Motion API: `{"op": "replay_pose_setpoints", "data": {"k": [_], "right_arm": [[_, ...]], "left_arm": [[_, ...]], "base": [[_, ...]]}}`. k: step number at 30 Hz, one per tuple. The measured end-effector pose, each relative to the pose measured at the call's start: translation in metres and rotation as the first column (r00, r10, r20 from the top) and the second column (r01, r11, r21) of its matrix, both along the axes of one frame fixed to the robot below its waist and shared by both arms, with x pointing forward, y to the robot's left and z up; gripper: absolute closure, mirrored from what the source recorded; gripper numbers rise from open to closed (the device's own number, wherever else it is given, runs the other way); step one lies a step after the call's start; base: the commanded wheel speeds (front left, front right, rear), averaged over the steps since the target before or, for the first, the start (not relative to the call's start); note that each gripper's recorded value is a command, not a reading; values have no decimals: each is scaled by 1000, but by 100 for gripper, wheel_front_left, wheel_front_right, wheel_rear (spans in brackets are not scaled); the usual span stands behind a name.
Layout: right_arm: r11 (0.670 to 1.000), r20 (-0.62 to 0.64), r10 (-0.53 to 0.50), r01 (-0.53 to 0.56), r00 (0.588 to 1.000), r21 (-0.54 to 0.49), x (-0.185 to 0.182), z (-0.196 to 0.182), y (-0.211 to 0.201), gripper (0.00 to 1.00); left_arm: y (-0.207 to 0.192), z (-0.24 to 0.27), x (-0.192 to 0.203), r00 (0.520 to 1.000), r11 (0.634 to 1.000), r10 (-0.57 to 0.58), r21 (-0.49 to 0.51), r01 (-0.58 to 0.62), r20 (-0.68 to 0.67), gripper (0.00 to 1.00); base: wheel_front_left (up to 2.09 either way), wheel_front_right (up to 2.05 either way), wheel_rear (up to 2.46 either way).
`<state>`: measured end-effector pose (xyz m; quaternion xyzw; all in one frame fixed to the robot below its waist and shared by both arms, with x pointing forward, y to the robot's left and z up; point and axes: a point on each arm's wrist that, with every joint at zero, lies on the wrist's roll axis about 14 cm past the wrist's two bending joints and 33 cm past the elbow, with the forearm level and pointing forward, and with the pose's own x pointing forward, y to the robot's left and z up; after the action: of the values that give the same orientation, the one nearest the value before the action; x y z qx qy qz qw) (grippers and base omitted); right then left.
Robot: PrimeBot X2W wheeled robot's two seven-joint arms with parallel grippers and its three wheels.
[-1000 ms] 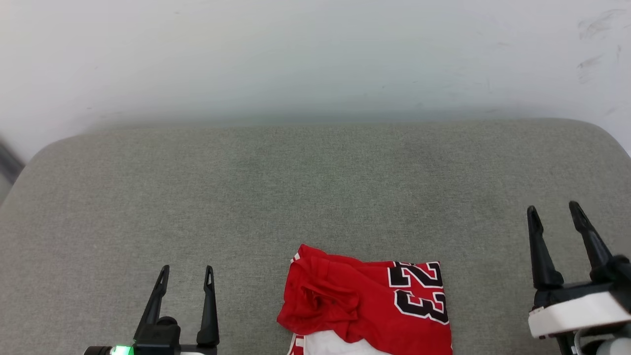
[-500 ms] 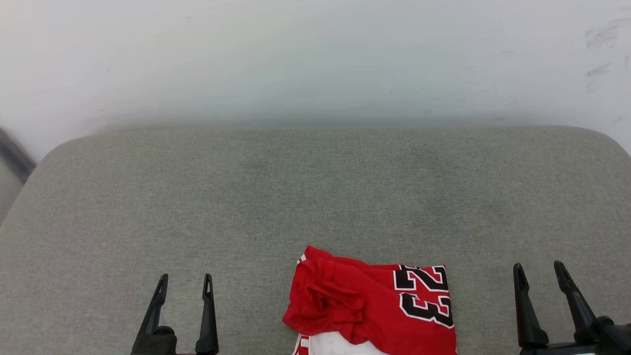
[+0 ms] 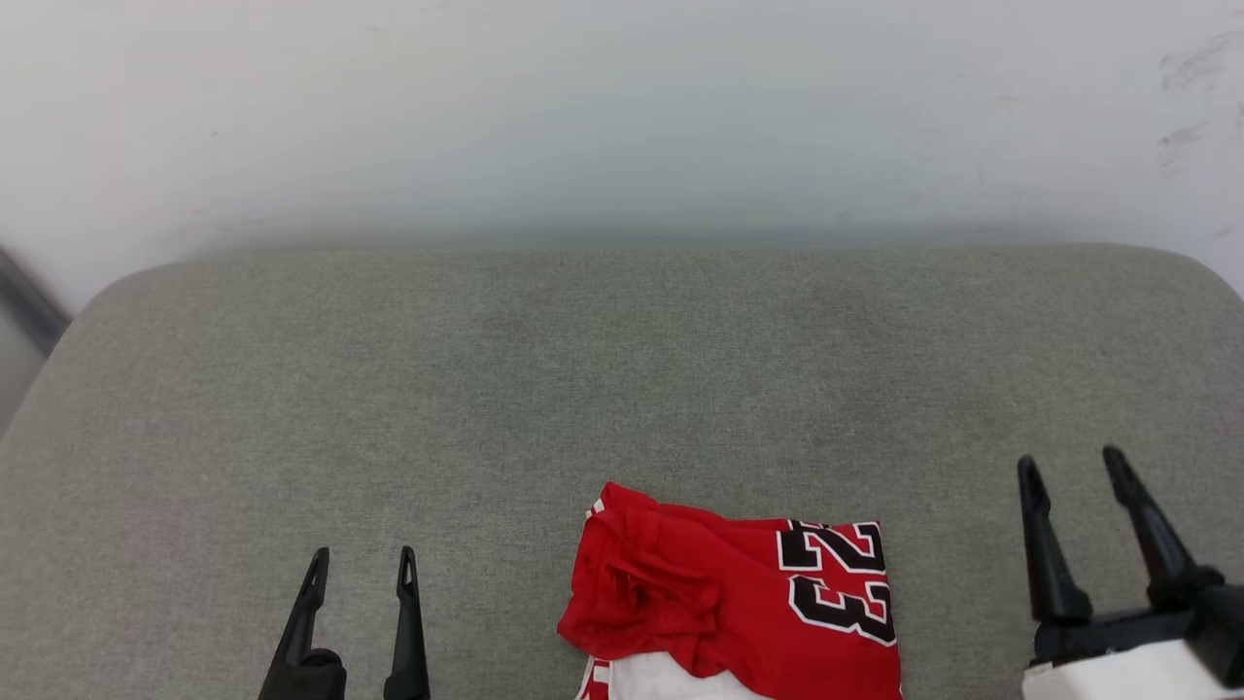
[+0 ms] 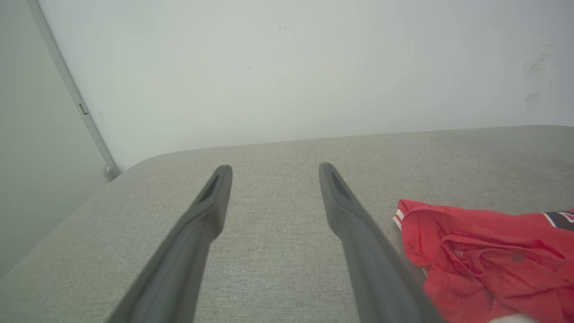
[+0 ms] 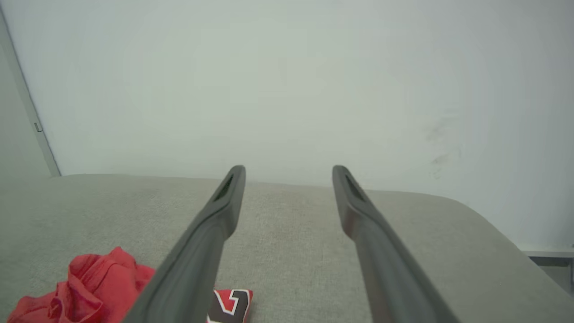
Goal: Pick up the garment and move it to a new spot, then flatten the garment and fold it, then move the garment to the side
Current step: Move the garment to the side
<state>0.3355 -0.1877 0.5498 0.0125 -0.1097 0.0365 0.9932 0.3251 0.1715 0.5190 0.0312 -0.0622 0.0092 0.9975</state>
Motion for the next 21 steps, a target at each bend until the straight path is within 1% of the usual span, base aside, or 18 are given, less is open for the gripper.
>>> {"op": "replay_pose_setpoints", "data": {"k": [4,5,7,8,10,12,13,14,16,18,19,21], "right_arm": [[996,105,36,-26,994,-91,20,37,-4,0],[992,117,49,-35,992,-119,25,43,-4,0],[984,100,73,-55,992,-172,38,51,-4,0],[977,78,87,-70,993,-200,45,54,-2,0],[969,-22,110,-112,994,-219,58,49,1,0],[959,-160,142,-175,977,-221,66,35,7,0],[957,-237,159,-209,958,-203,68,26,10,0],[953,-322,172,-240,931,-186,68,15,11,0],[944,-482,190,-294,855,-149,64,-9,11,0],[942,-626,207,-325,752,-79,54,-33,8,0],[943,-678,220,-331,701,-36,50,-43,6,0],[937,-772,258,-344,581,54,36,-62,7,0]], "left_arm": [[0,-1,1,1000,1000,-1,0,1,-4,0],[0,-2,1,1000,1000,-2,1,2,-6,0],[-1,-3,1,1000,1000,-5,-1,5,-9,0],[-1,-3,1,1000,1000,-4,-1,4,-10,0],[0,-4,2,1000,1000,-4,-2,4,-12,0],[0,-4,2,1000,1000,-1,-3,1,-14,0],[0,-5,2,1000,1000,0,-3,0,-16,0],[1,-5,2,1000,1000,1,-3,-1,-18,0],[1,-6,3,1000,1000,1,-4,-1,-20,0],[0,-7,3,1000,1000,-2,-6,2,-24,0],[0,-8,4,1000,1000,-3,-7,2,-25,0],[0,-8,5,1000,1000,-2,-7,1,-26,0]], "base": [[0,0,0],[0,0,0],[0,0,0],[0,0,0],[0,0,0],[0,0,0],[0,0,0],[0,0,0],[0,0,0],[0,0,0],[0,0,0],[0,0,0]]}}
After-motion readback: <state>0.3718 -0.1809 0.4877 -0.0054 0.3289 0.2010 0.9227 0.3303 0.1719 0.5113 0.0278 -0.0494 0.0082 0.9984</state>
